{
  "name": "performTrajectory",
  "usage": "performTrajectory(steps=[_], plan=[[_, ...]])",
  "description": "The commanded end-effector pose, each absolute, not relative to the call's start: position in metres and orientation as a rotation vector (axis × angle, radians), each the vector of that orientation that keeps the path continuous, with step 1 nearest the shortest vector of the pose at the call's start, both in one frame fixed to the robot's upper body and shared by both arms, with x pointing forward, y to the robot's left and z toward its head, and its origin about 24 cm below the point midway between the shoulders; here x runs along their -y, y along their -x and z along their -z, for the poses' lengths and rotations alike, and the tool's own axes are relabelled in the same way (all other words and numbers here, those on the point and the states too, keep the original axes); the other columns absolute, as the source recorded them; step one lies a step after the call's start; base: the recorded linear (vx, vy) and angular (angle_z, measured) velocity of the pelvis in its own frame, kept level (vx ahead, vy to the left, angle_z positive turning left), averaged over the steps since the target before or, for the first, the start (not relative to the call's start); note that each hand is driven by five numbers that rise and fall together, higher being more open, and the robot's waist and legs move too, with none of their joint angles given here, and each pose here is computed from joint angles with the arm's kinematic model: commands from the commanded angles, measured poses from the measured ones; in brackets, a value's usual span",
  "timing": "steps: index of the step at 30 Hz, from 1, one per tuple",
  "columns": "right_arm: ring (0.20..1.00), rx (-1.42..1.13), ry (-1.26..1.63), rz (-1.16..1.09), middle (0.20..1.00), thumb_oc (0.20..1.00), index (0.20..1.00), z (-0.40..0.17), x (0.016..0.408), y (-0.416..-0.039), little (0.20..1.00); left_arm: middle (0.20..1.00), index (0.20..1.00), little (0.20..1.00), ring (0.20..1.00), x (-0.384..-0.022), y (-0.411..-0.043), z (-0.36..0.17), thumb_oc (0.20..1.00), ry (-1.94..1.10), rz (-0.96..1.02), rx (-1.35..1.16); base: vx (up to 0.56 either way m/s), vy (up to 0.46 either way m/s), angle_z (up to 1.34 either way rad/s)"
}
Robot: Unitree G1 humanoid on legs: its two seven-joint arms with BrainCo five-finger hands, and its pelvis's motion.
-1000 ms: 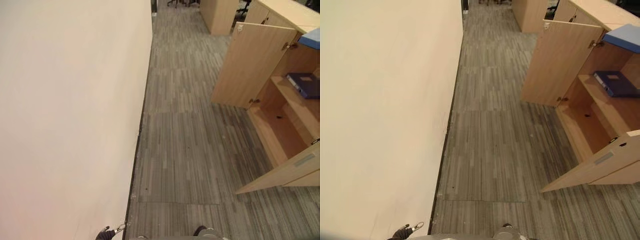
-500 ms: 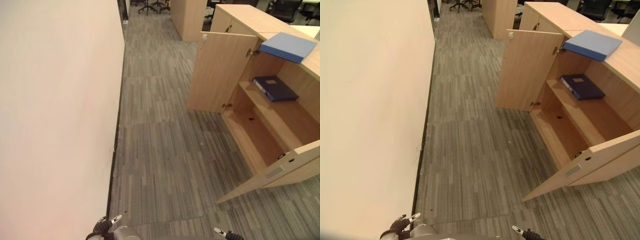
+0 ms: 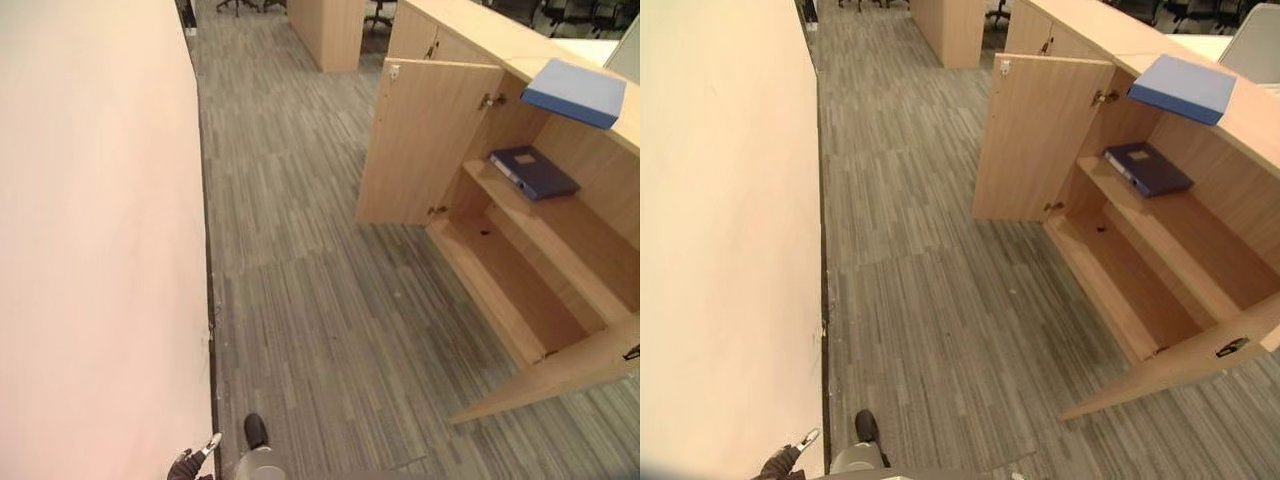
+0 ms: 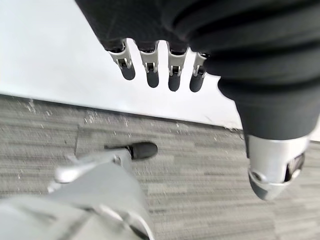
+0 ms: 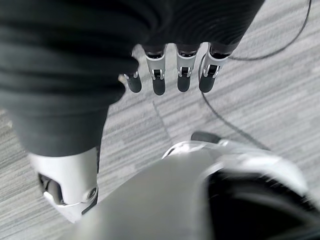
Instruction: Put the empty folder in the office cabinet
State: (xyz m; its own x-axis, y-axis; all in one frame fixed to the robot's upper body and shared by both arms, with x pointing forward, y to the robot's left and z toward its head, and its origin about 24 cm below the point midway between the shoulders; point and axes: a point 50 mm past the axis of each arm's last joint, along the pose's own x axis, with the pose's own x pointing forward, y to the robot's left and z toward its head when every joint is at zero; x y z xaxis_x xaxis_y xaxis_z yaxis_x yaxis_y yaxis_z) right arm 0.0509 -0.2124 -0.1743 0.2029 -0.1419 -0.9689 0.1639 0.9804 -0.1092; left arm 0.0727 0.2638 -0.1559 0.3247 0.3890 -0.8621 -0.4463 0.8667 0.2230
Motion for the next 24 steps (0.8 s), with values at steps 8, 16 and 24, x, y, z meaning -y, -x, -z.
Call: performTrajectory(steps=[8, 16, 24], plan=[[1.0, -1.285, 0.008, 0.196, 1.0, 1.0, 1.0, 0.167, 0.232, -0.076, 1.0, 1.0, 1.0, 1.0, 1.0, -0.266, -0.089, 0.152, 1.0, 0.023, -0.505, -1.072, 0.31, 0.414, 0.1], [1.0, -1.238, 0.03, 0.168, 1.0, 1.0, 1.0, 0.164, 0.233, -0.086, 1.0, 1.0, 1.0, 1.0, 1.0, -0.267, -0.093, 0.15, 1.0, -0.058, -0.432, -1.078, 0.28, 0.291, 0.2], [1.0, -1.243, 0.028, 0.21, 1.0, 1.0, 1.0, 0.163, 0.239, -0.084, 1.0, 1.0, 1.0, 1.0, 1.0, -0.256, -0.102, 0.152, 1.0, -0.07, -0.364, -1.076, 0.21, -0.116, 0.3]])
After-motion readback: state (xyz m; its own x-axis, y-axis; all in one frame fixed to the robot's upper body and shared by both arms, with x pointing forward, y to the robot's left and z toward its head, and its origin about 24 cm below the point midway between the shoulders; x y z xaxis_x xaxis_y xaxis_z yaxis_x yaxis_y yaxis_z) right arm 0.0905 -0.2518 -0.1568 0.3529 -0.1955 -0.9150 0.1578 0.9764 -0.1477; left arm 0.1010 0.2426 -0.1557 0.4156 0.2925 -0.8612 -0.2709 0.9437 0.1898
